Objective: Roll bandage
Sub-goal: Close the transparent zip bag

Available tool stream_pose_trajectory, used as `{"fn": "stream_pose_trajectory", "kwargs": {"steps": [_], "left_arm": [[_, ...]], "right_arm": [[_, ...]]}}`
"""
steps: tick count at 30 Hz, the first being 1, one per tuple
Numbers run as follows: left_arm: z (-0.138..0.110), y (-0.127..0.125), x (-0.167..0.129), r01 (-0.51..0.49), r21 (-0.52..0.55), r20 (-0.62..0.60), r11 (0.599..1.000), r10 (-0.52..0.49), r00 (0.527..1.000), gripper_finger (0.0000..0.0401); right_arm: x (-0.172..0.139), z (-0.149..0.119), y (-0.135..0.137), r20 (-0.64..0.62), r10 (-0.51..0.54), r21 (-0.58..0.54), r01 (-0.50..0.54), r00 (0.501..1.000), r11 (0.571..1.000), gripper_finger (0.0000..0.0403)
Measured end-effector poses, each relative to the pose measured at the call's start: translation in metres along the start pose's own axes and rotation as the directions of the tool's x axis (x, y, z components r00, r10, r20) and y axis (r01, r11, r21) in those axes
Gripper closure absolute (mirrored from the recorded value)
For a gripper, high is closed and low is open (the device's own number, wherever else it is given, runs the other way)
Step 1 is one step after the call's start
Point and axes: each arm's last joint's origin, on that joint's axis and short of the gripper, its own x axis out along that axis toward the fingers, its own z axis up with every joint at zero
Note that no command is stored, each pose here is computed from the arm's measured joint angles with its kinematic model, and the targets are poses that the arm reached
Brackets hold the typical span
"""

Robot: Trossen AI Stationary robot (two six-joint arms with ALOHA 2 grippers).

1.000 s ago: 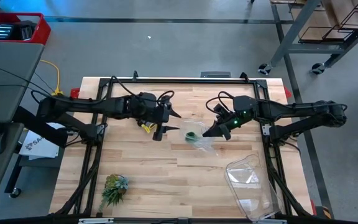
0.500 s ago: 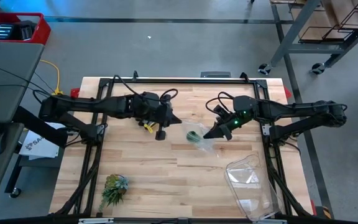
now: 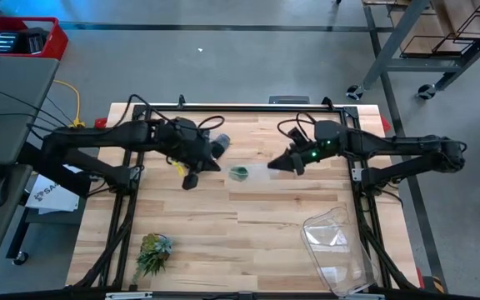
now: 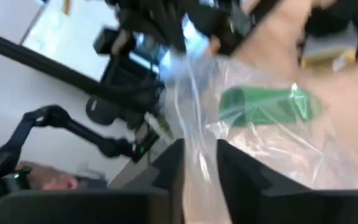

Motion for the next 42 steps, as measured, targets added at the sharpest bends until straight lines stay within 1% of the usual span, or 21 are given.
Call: {"fn": "stream_pose_trajectory", "kwargs": {"steps": [2,4,7,8,10,12,13,15,16,18,20,23,25,26,29,31,33,36,39,42], "left_arm": [[-0.001,-0.002,-0.007,0.009,-0.027,0.002,1.000,-0.009,1.000,0.0401],[-0.002,-0.003,-0.013,0.010,-0.078,0.006,0.997,-0.010,1.000,0.0401],[0.001,-0.003,-0.023,0.013,-0.184,0.059,0.983,-0.002,0.998,0.0401],[0.003,-0.003,-0.027,0.028,-0.216,0.084,0.976,-0.010,0.996,0.0401],[0.004,-0.003,-0.033,0.043,-0.270,0.113,0.962,-0.013,0.994,0.0401],[0.004,-0.001,-0.037,0.045,-0.321,0.120,0.946,-0.006,0.993,0.0401],[0.004,-0.001,-0.038,0.046,-0.345,0.124,0.937,-0.003,0.992,0.0401],[0.004,0.001,-0.041,0.054,-0.366,0.132,0.929,-0.005,0.991,0.0401],[0.004,0.001,-0.041,0.061,-0.366,0.135,0.929,-0.012,0.991,0.0401],[0.004,0.001,-0.041,0.077,-0.367,0.144,0.927,-0.025,0.989,0.0401],[0.006,0.001,-0.041,0.091,-0.382,0.157,0.920,-0.032,0.987,0.0401],[0.008,0.001,-0.041,0.101,-0.402,0.182,0.910,-0.029,0.983,0.0401],[0.010,0.001,-0.042,0.108,-0.412,0.198,0.905,-0.027,0.980,0.0401],[0.010,0.001,-0.042,0.111,-0.412,0.204,0.904,-0.027,0.979,0.0401],[0.011,0.001,-0.042,0.113,-0.395,0.213,0.912,-0.029,0.977,0.0401],[0.011,0.000,-0.042,0.115,-0.394,0.205,0.912,-0.035,0.978,0.0401],[0.010,0.000,-0.042,0.112,-0.392,0.197,0.913,-0.036,0.980,0.0401],[0.009,0.000,-0.041,0.106,-0.377,0.187,0.920,-0.037,0.982,0.0401],[0.009,0.000,-0.040,0.109,-0.356,0.186,0.928,-0.044,0.982,0.0401],[0.009,-0.002,-0.041,0.162,-0.331,0.191,0.929,-0.102,0.976,0.0401]], "right_arm": [[-0.002,0.007,0.000,0.063,0.011,-0.040,-0.008,0.998,0.999,0.0293],[-0.004,0.013,0.001,0.115,0.023,-0.088,-0.013,0.993,0.996,0.0265],[-0.008,0.023,0.008,0.149,0.030,-0.216,0.003,0.988,0.976,0.0234],[-0.010,0.027,0.013,0.152,0.032,-0.282,0.012,0.988,0.959,0.0228],[-0.017,0.035,0.026,0.151,0.016,-0.408,0.048,0.988,0.912,0.0223],[-0.024,0.041,0.037,0.147,-0.049,-0.514,0.119,0.988,0.850,0.0222],[-0.027,0.045,0.042,0.147,-0.086,-0.560,0.154,0.985,0.814,0.0222],[-0.032,0.049,0.051,0.124,-0.141,-0.633,0.188,0.982,0.751,0.0221],[-0.034,0.051,0.055,0.103,-0.164,-0.654,0.192,0.981,0.732,0.0221],[-0.035,0.055,0.060,0.069,-0.196,-0.678,0.190,0.978,0.710,0.0221],[-0.034,0.056,0.063,0.022,-0.212,-0.686,0.170,0.977,0.708,0.0221],[-0.029,0.060,0.067,-0.042,-0.185,-0.692,0.105,0.982,0.714,0.0221],[-0.023,0.062,0.066,-0.067,-0.190,-0.703,0.089,0.980,0.705,0.0221],[-0.021,0.063,0.065,-0.064,-0.210,-0.715,0.102,0.976,0.691,0.0221],[-0.014,0.068,0.062,-0.003,-0.292,-0.748,0.191,0.957,0.635,0.0221],[-0.011,0.072,0.062,0.022,-0.310,-0.768,0.215,0.950,0.603,0.0221],[-0.008,0.075,0.065,0.027,-0.306,-0.787,0.209,0.952,0.580,0.0221],[-0.003,0.078,0.070,0.004,-0.288,-0.817,0.169,0.958,0.551,0.0221],[0.004,0.078,0.067,-0.049,-0.347,-0.851,0.142,0.937,0.505,0.0221],[0.009,0.078,0.063,-0.088,-0.406,-0.865,0.133,0.909,0.485,0.0221]]}}
